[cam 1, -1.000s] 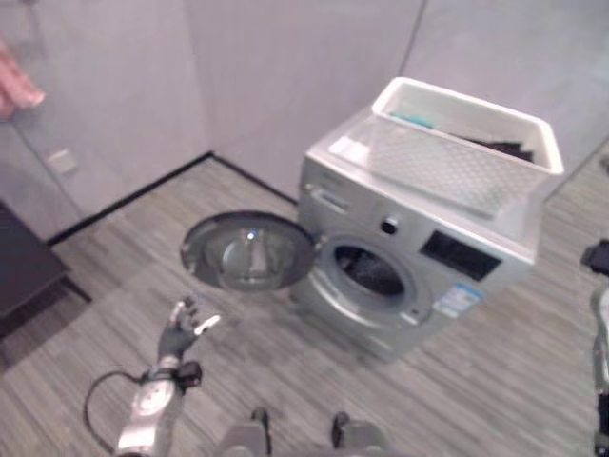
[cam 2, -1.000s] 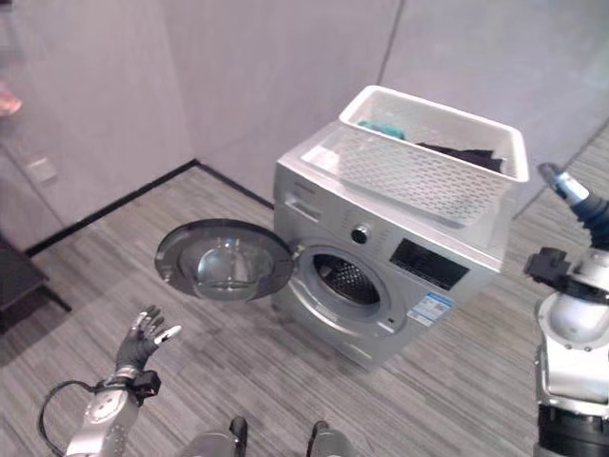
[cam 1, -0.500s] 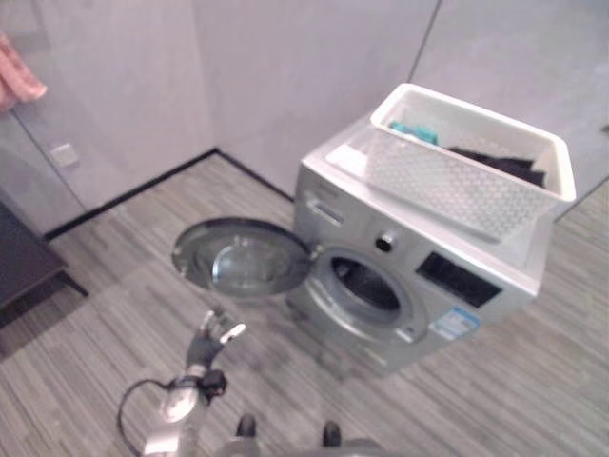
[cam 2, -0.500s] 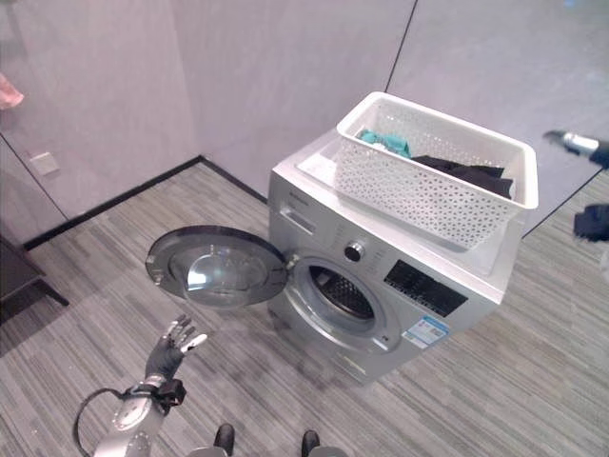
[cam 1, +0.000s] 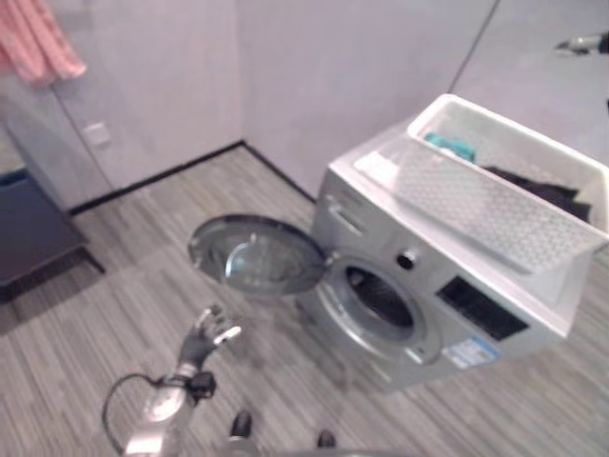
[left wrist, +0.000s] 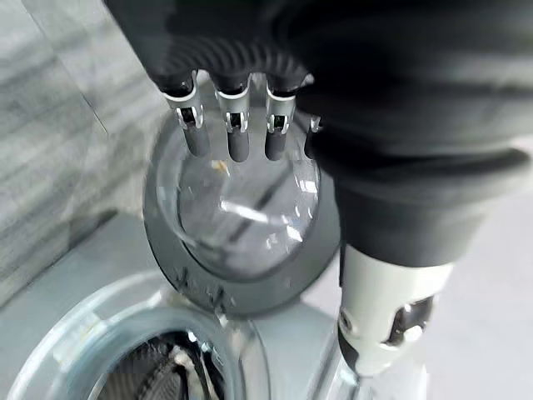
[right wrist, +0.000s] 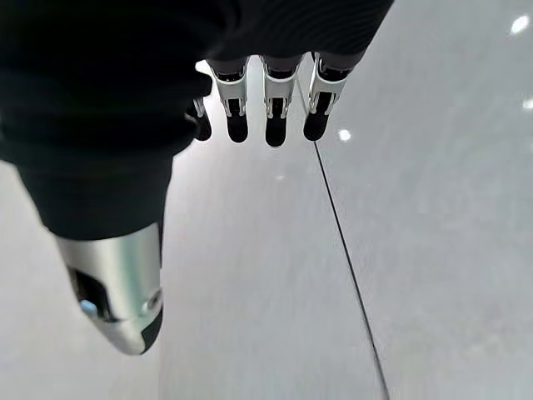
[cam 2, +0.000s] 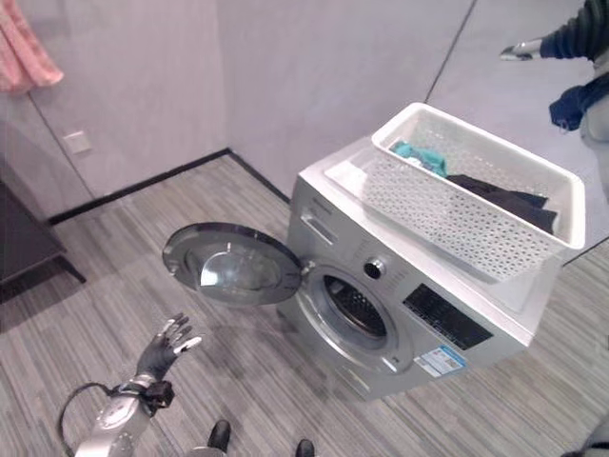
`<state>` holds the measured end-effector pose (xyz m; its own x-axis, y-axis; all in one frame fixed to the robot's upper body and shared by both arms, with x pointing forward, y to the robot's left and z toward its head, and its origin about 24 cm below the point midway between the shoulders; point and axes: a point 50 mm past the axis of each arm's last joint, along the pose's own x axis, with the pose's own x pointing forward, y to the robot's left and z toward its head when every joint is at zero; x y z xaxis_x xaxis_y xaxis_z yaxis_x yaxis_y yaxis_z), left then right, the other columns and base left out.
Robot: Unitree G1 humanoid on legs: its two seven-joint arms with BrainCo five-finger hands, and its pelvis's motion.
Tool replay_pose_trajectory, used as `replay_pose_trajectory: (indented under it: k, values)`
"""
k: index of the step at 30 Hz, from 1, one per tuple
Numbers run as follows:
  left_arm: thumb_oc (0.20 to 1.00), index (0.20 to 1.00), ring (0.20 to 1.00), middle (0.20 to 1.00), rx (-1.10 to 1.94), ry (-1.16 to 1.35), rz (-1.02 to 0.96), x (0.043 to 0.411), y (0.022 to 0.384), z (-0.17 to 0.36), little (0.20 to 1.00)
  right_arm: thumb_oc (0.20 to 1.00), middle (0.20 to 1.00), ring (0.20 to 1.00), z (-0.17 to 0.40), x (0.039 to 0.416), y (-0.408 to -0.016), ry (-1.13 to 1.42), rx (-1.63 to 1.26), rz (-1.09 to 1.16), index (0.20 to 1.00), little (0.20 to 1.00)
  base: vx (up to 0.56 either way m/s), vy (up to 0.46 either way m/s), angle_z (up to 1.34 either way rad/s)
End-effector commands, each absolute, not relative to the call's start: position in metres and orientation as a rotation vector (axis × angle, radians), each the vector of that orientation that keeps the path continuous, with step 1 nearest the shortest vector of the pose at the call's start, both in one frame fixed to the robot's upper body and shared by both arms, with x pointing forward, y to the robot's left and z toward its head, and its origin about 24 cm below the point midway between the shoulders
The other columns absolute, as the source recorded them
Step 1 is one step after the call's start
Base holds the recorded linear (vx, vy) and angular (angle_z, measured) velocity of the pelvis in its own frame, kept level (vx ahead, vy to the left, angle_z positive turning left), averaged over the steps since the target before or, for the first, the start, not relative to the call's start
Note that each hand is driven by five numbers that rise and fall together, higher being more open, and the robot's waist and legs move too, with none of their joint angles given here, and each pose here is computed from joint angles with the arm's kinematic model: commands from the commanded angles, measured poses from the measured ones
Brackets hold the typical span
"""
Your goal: Grab the laundry basket,head to the washer,open it,put in the laundry and shut it.
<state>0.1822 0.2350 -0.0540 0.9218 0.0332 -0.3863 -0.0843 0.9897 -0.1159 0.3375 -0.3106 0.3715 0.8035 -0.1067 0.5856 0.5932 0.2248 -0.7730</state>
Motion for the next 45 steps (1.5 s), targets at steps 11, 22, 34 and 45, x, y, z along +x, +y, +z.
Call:
replay_pose_trajectory:
  k: [11, 22, 34, 45]
  values:
    - [1.000, 1.000, 1.000, 1.000, -0.072, 0.275, 0.076, 0.196, 0.253, -0.028, 1.000, 1.000, 1.000, 1.000, 0.393, 0.334, -0.366, -0.034, -1.295, -0.696, 1.000, 1.000, -0.02, -0.077, 0.11]
    - [1.000, 1.000, 1.000, 1.000, -0.103, 0.244, 0.082, 0.208, 0.244, -0.025, 1.000, 1.000, 1.000, 1.000, 0.372, 0.329, -0.386, 0.051, -1.220, -0.720, 1.000, 1.000, -0.01, -0.080, 0.02]
    - [1.000, 1.000, 1.000, 1.000, -0.115, 0.232, 0.033, 0.212, 0.232, -0.026, 1.000, 1.000, 1.000, 1.000, 0.355, 0.312, -0.413, 0.122, -1.092, -0.693, 1.000, 1.000, 0.01, -0.046, 0.07]
    - [1.000, 1.000, 1.000, 1.000, -0.080, 0.204, -0.022, 0.227, 0.230, -0.017, 1.000, 1.000, 1.000, 1.000, 0.344, 0.297, -0.430, 0.157, -1.096, -0.700, 1.000, 1.000, 0.03, -0.045, 0.35]
